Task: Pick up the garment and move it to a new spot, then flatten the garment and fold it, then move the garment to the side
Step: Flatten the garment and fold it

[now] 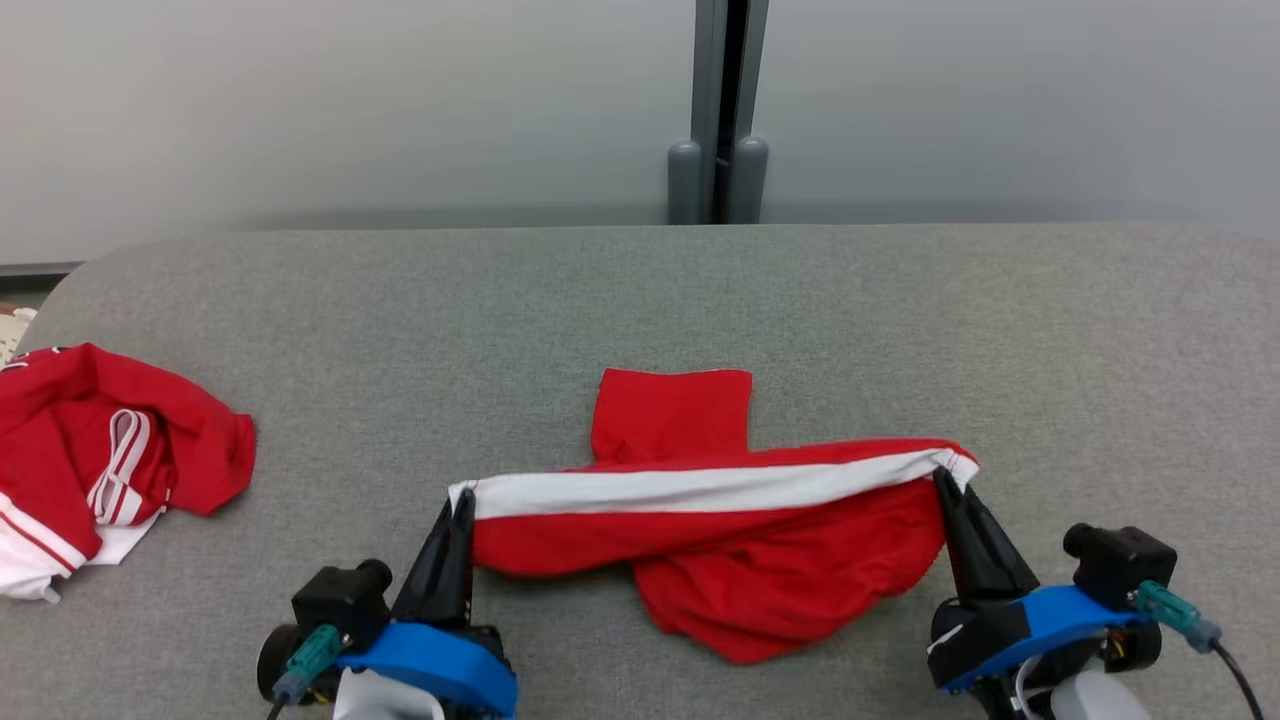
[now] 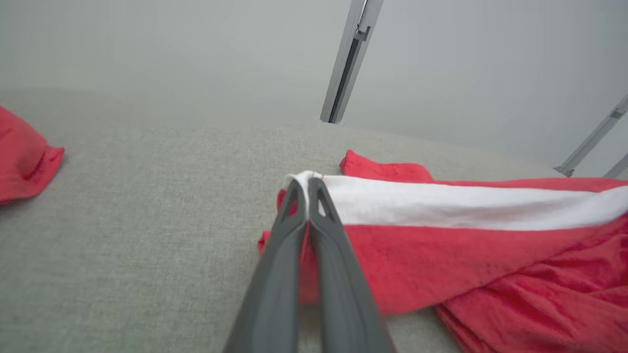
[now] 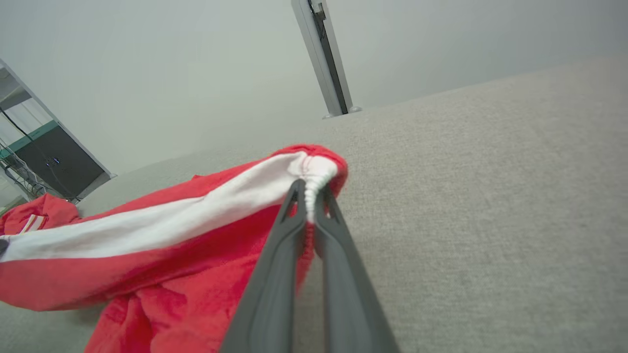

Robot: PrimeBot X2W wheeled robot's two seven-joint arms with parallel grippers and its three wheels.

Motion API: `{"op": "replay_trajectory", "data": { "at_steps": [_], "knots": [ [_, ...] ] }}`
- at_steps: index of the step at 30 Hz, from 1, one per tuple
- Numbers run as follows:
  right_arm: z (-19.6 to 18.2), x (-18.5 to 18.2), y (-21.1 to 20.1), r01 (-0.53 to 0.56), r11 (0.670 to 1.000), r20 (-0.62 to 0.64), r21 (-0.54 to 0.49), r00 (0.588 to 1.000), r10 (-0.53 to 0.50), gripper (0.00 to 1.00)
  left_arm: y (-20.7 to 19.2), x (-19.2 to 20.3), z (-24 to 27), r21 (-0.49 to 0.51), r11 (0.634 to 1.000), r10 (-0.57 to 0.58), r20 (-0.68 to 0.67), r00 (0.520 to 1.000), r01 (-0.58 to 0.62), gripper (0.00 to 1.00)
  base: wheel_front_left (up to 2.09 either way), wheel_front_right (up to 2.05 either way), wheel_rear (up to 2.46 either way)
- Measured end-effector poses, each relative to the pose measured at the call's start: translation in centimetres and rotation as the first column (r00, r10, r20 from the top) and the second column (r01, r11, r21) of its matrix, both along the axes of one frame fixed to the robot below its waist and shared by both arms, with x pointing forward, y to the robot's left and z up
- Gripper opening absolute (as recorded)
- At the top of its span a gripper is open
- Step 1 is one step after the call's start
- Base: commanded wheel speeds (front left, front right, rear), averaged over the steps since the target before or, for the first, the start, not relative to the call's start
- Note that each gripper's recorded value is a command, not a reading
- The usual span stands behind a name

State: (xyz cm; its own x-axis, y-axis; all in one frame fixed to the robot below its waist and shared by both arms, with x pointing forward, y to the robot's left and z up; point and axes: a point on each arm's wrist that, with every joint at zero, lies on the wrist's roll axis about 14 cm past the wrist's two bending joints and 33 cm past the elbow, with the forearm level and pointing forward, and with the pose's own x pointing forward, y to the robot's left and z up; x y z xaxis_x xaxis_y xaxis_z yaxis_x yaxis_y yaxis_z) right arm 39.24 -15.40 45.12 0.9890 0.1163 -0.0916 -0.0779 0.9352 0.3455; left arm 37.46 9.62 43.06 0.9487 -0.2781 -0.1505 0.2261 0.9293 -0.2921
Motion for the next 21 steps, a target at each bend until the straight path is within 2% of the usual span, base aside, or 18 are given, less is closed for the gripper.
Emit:
{"op": "replay_trajectory", "data": {
  "at_steps": [3,6,9,13,16,21],
  "knots": [
    [3.0,0.7,-0.6,-0.002,1.000,0.091,-0.016,0.996,0.004,0.00,-0.6,1.6,3.5,-0.002,1.000,-0.020,0.113,0.993,0.020,0.00,0.00,0.00,0.00],
    [7.0,1.9,-1.0,-0.015,0.999,0.207,-0.042,0.978,0.023,0.00,-0.6,3.6,8.0,0.015,0.999,-0.041,0.249,0.968,0.039,0.00,0.00,0.00,0.00],
    [11.1,3.2,-1.1,-0.038,0.995,0.315,-0.096,0.947,0.067,0.00,-0.1,5.8,12.6,0.049,0.998,-0.062,0.378,0.924,0.047,0.00,0.00,0.00,0.00],
    [14.8,5.4,-1.1,-0.072,0.975,0.391,-0.208,0.908,0.151,0.00,0.4,9.0,18.3,0.106,0.993,-0.094,0.516,0.851,0.045,0.00,0.00,0.00,0.00],
    [17.0,7.6,-1.4,-0.073,0.960,0.420,-0.272,0.888,0.187,0.00,0.4,11.2,20.5,0.131,0.990,-0.115,0.556,0.823,0.050,0.00,0.00,0.00,0.00],
    [19.1,12.2,-1.6,-0.056,0.926,0.430,-0.373,0.874,0.227,0.00,0.1,15.8,21.8,0.156,0.987,-0.130,0.569,0.812,0.048,0.00,0.00,0.00,0.00]
  ]
}}
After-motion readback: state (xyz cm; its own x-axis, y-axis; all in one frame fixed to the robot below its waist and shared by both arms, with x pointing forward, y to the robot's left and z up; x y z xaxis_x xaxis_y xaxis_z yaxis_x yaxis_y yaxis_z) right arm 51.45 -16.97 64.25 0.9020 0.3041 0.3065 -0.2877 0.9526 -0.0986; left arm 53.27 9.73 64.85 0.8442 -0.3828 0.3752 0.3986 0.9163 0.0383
